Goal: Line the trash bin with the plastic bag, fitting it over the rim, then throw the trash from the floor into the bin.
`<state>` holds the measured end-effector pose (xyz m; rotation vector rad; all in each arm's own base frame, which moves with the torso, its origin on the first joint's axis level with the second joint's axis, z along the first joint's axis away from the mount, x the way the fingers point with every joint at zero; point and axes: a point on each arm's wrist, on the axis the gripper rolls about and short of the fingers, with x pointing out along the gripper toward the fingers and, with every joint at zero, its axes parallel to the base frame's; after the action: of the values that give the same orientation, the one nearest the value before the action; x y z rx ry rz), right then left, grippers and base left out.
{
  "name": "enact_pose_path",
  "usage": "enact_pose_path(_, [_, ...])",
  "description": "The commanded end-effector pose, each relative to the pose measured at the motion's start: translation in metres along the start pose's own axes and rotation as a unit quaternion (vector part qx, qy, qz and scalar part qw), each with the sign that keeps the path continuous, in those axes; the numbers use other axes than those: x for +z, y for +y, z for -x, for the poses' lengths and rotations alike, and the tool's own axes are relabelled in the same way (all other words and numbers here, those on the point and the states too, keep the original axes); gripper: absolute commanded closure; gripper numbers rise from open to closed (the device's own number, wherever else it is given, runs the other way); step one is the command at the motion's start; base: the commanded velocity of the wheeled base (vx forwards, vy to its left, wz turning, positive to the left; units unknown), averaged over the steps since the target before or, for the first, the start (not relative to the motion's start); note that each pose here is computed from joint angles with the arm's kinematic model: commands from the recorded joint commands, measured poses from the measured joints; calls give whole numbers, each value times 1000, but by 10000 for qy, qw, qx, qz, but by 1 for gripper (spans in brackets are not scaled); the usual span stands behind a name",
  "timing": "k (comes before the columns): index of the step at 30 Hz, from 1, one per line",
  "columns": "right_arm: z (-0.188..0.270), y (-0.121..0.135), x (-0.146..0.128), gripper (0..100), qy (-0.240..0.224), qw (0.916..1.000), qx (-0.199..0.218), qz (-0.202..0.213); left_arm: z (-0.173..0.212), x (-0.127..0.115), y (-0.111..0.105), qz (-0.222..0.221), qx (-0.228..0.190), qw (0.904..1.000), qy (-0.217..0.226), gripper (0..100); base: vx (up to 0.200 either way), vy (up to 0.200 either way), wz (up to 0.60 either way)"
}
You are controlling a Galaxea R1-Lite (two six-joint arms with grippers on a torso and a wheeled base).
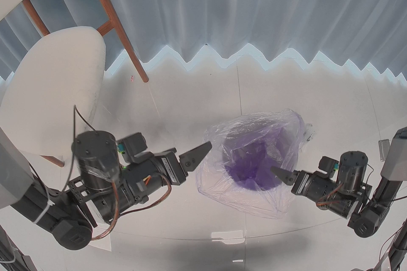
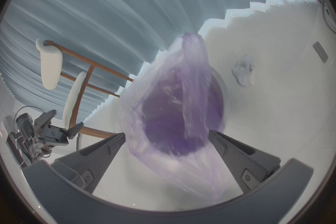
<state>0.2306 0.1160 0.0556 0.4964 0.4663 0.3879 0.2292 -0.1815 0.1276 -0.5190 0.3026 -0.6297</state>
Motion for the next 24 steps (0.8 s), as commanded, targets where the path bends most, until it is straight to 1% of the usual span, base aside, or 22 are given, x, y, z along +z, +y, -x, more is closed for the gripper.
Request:
enact_pose_path(1, [-11,27,84,0,-827,9963,151,175,22,59,-8,-1132,-540,9829,-1346,0,0,0,0])
enact_pose_path(3, [-15,28,110,0,-822,9962,-81,266,29,76,-8,-1527,-678,9738,-1544,0,0,0,0])
enact_pose_path(4, [-15,28,115,0,-821,9961,-128,307,31,79,-9,-1602,-697,9720,-1574,0,0,0,0])
enact_pose_path(5, [-15,27,131,0,-792,9953,-310,463,39,86,-11,-1878,-724,9661,-1616,0,0,0,0])
enact_pose_path(6, [-15,27,132,0,-792,9952,-329,480,39,86,-11,-1910,-733,9655,-1611,0,0,0,0])
enact_pose_path(7, [-14,25,145,0,-752,9936,-496,684,49,89,-15,-2148,-734,9602,-1627,0,0,0,0])
enact_pose_path(10, [-13,25,155,0,-687,9912,-637,940,67,87,-23,-2403,-756,9547,-1584,0,0,0,0])
enact_pose_path(13, [-14,23,155,0,-619,9907,-687,1000,80,83,-27,-2524,-767,9531,-1482,0,0,0,0])
enact_pose_path(14, [-14,21,153,0,-554,9895,-735,1117,91,79,-26,-2592,-711,9539,-1337,0,0,0,0])
enact_pose_path(15, [-14,19,151,0,-514,9883,-779,1206,97,77,-25,-2606,-687,9545,-1275,0,0,0,0])
enact_pose_path(16, [-14,19,151,0,-514,9883,-779,1206,97,77,-25,-2606,-687,9545,-1275,0,0,0,0])
enact_pose_path(17, [-12,13,145,0,-391,9864,-894,1326,106,72,-24,-2608,-627,9567,-1129,0,0,0,0])
enact_pose_path(18, [-11,10,142,0,-333,9858,-940,1353,109,71,-23,-2601,-599,9575,-1092,0,0,0,0])
enact_pose_path(24, [-11,-3,120,0,62,9845,-1097,1368,113,67,-18,-2573,-470,9601,-992,0,0,0,0])
